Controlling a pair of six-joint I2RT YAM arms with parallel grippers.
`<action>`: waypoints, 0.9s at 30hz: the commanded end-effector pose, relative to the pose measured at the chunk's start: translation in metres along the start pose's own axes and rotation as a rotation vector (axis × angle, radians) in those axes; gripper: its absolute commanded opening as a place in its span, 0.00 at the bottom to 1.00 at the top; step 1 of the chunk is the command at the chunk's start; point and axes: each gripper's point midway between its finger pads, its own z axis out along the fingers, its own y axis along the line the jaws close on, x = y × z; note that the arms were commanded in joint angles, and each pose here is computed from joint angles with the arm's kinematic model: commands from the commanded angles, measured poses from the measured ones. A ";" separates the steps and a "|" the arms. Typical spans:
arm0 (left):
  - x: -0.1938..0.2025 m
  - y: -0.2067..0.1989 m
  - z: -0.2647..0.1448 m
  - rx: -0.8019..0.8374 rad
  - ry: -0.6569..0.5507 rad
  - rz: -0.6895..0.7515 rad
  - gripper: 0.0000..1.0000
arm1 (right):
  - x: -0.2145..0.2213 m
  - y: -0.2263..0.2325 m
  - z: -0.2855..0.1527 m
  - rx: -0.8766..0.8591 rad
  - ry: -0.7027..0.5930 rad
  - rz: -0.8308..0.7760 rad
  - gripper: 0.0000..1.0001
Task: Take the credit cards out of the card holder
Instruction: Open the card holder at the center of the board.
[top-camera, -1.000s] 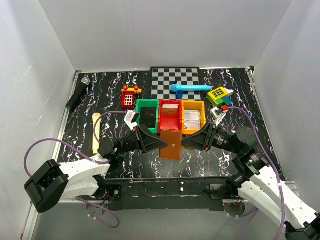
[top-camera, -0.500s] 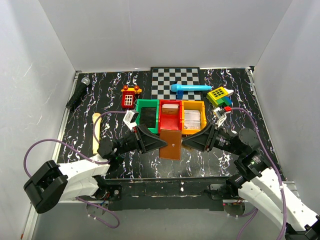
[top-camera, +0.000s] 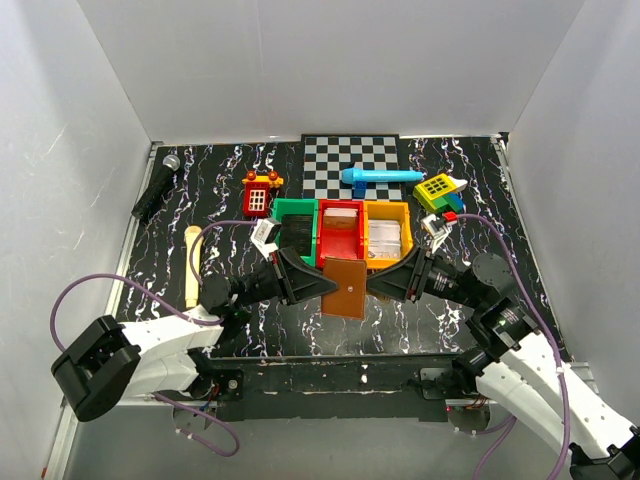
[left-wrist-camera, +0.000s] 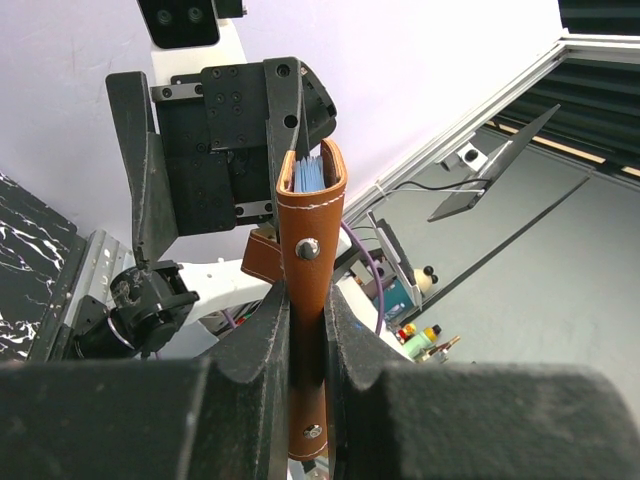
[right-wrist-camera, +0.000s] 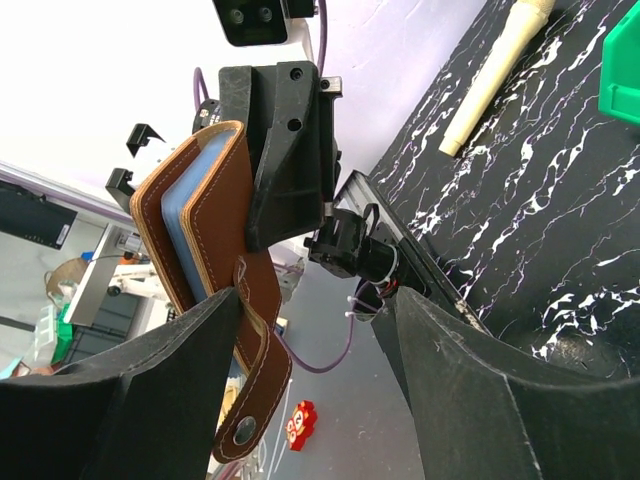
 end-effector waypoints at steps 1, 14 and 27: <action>-0.011 -0.030 0.004 0.106 -0.044 0.083 0.00 | -0.013 0.024 -0.008 -0.041 -0.056 -0.079 0.73; -0.010 -0.025 0.002 0.075 -0.046 0.081 0.00 | -0.016 0.023 -0.009 -0.029 -0.080 -0.082 0.74; -0.011 -0.012 0.007 0.029 -0.039 0.060 0.00 | -0.015 0.030 -0.007 -0.064 -0.056 -0.091 0.75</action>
